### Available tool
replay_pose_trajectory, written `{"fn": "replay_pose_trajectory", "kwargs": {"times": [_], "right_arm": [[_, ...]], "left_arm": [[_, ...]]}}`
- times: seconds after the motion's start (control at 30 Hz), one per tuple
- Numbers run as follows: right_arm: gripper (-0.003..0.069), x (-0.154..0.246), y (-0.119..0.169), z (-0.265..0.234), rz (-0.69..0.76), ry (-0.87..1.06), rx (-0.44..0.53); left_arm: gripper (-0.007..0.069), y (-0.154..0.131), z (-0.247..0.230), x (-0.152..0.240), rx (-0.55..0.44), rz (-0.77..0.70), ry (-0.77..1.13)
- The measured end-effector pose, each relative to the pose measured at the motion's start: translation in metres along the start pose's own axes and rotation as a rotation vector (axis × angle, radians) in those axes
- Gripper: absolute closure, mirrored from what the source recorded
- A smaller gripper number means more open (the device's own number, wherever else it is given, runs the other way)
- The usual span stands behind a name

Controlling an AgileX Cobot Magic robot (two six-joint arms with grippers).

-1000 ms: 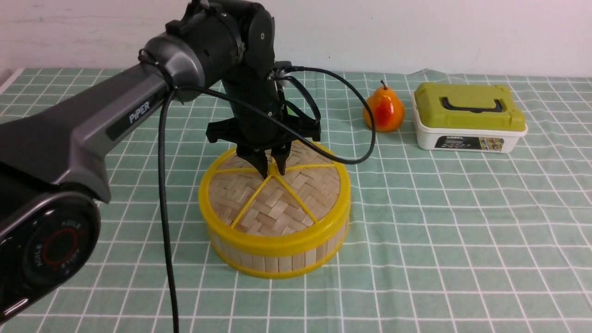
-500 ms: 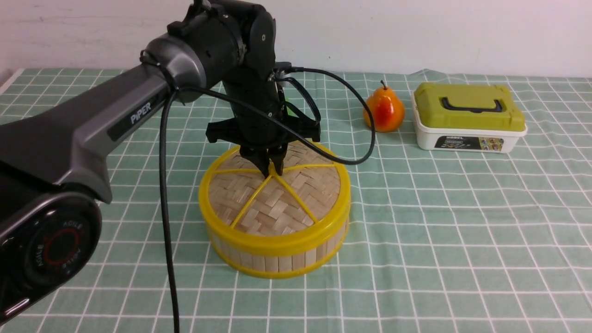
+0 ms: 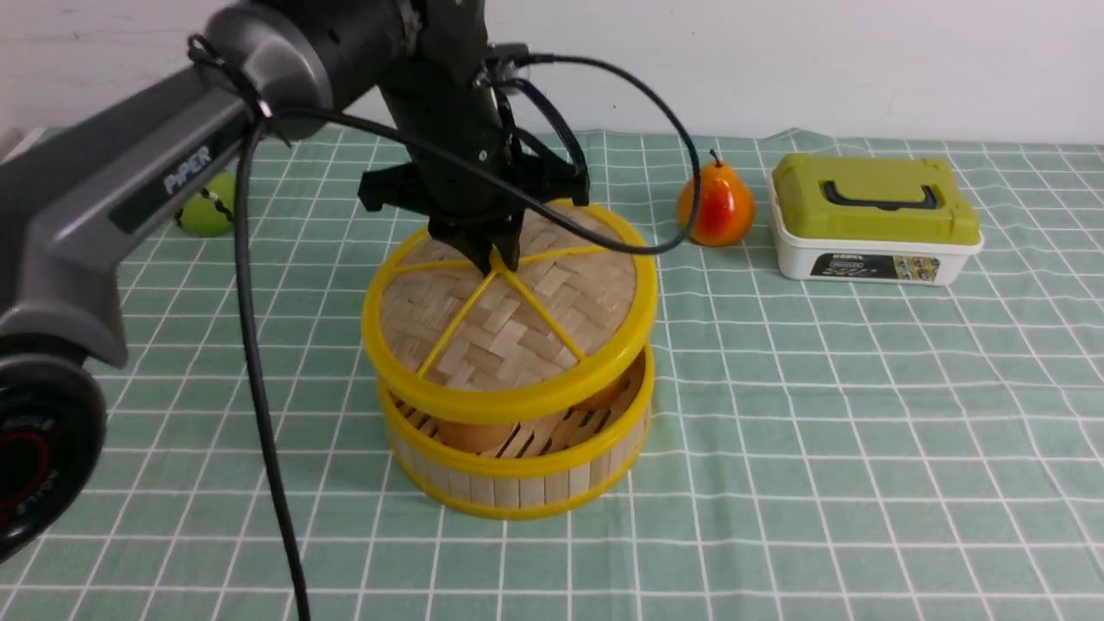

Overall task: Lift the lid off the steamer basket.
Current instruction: Use the left arm to place the steamer lid on the table

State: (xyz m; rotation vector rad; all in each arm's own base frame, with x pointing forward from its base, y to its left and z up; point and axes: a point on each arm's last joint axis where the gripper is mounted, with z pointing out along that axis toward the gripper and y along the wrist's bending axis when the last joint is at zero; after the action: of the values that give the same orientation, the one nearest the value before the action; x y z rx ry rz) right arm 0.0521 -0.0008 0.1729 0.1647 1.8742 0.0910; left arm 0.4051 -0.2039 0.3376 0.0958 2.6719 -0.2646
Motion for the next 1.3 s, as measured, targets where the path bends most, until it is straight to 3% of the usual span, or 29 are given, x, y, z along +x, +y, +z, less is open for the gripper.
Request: {"fn": "replay_pose_trajectory", "kwargs": {"times": [0.2, 0.37, 0.47, 0.5, 0.53, 0.63, 0.77, 1.03, 1.3], "right_arm": [[0.0417, 0.000, 0.000, 0.000, 0.000, 0.000, 0.000], [0.0417, 0.000, 0.000, 0.000, 0.000, 0.000, 0.000], [0.0417, 0.000, 0.000, 0.000, 0.000, 0.000, 0.000], [0.0417, 0.000, 0.000, 0.000, 0.000, 0.000, 0.000], [0.0417, 0.000, 0.000, 0.000, 0.000, 0.000, 0.000], [0.0417, 0.000, 0.000, 0.000, 0.000, 0.000, 0.000], [0.0417, 0.000, 0.000, 0.000, 0.000, 0.000, 0.000], [0.0417, 0.000, 0.000, 0.000, 0.000, 0.000, 0.000], [0.0417, 0.000, 0.000, 0.000, 0.000, 0.000, 0.000]], "left_arm": [[0.0515, 0.011, -0.051, -0.004, -0.060, 0.063, -0.129], [0.0515, 0.048, -0.069, 0.007, -0.118, 0.029, -0.109], [0.0515, 0.099, -0.066, 0.024, -0.201, -0.064, -0.030], [0.0515, 0.104, -0.064, 0.027, -0.210, -0.070, -0.015], [0.0515, 0.140, -0.052, 0.044, -0.272, -0.144, 0.069], [0.0515, 0.182, -0.033, 0.067, -0.343, -0.236, 0.183], [0.0515, 0.214, -0.010, 0.088, -0.374, -0.327, 0.219], [0.0515, 0.216, 0.015, 0.082, -0.291, -0.341, 0.047], [0.0515, 0.216, 0.047, 0.080, -0.224, -0.349, 0.057]]}}
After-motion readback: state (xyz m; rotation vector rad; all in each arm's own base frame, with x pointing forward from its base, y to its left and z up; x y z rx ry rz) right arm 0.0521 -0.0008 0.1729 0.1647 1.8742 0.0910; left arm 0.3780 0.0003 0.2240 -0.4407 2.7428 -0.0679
